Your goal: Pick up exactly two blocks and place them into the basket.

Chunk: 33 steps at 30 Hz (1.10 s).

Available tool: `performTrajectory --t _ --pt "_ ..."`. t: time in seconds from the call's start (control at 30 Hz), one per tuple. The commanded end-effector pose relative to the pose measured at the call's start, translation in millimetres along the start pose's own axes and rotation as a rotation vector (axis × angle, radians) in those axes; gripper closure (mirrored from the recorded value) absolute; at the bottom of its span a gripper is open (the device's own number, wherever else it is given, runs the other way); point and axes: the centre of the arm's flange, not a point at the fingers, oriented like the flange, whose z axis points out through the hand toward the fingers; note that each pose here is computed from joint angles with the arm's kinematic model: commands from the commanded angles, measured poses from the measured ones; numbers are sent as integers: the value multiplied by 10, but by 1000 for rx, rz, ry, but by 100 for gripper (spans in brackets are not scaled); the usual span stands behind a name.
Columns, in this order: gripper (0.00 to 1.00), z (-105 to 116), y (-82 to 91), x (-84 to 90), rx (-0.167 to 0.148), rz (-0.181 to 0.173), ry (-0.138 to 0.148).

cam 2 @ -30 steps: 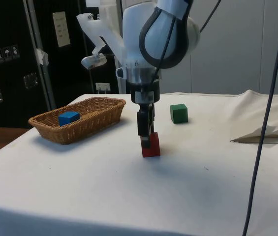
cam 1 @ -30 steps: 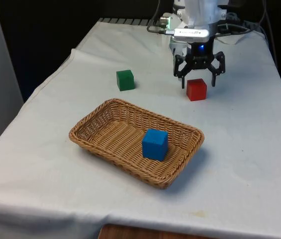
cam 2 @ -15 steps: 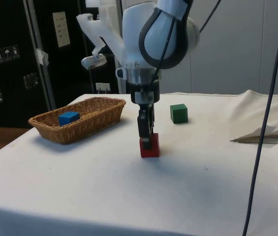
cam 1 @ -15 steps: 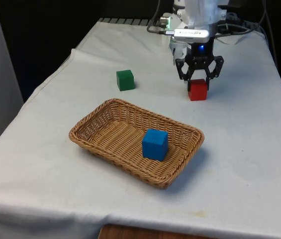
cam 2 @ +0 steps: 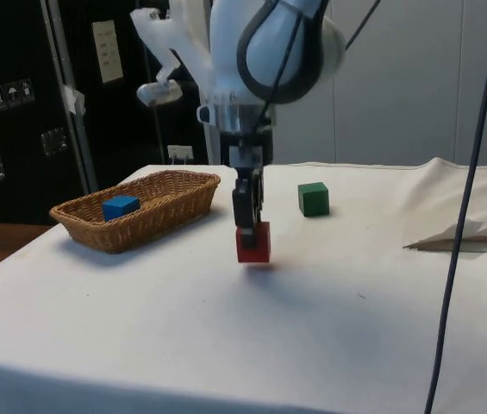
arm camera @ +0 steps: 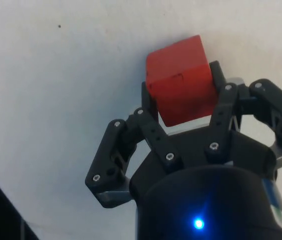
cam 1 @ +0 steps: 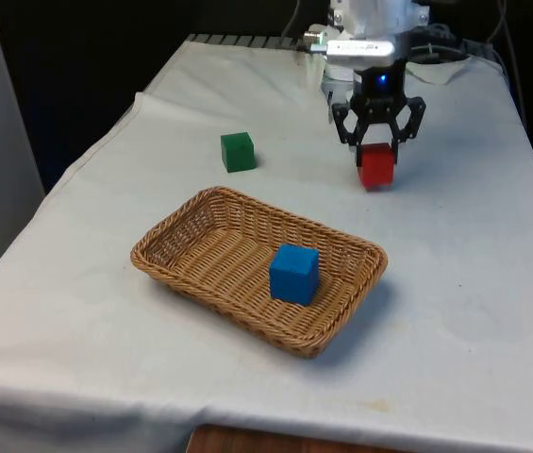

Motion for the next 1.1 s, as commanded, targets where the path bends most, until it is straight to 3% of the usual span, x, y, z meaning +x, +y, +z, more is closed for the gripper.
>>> performTrajectory --t 0.0,0.23,0.53,1.07 --pt "97 -77 40 11 0 3 -5" --pt "97 -399 140 209 16 2 11" --pt "97 -594 242 410 26 2 25" --pt "97 -932 437 1020 35 1 21"
